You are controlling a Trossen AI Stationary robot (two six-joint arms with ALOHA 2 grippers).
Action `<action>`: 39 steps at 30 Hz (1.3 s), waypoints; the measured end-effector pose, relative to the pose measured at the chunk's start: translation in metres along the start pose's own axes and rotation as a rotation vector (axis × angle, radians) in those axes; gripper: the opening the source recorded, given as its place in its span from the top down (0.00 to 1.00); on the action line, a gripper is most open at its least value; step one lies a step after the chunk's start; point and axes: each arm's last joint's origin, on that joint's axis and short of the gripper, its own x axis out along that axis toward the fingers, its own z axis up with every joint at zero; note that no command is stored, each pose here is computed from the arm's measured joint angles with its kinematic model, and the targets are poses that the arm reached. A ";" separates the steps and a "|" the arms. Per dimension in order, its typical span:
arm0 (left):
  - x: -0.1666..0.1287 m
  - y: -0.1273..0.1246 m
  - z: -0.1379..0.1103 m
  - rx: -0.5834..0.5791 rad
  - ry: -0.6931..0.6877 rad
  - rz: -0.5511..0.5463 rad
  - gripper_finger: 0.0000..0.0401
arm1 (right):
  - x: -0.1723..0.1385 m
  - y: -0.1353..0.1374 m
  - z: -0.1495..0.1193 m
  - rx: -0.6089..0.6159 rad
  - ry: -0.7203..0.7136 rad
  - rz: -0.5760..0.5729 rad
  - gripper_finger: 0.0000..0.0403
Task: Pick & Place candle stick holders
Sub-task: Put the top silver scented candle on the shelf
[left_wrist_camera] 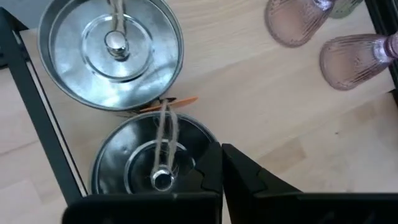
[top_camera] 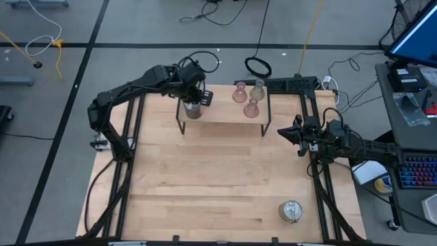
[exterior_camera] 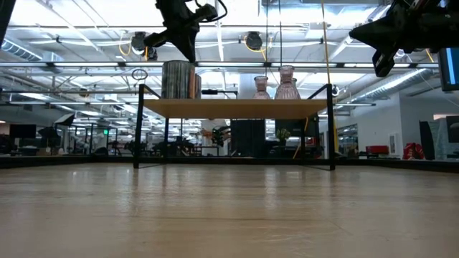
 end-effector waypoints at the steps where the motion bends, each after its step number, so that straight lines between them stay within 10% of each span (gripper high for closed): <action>1: 0.000 0.001 0.000 0.000 0.000 0.001 0.99 | 0.000 0.000 0.000 0.000 0.000 0.000 1.00; 39: 0.024 -0.001 0.000 0.031 0.056 0.085 0.98 | 0.000 0.000 0.000 0.000 0.001 0.001 1.00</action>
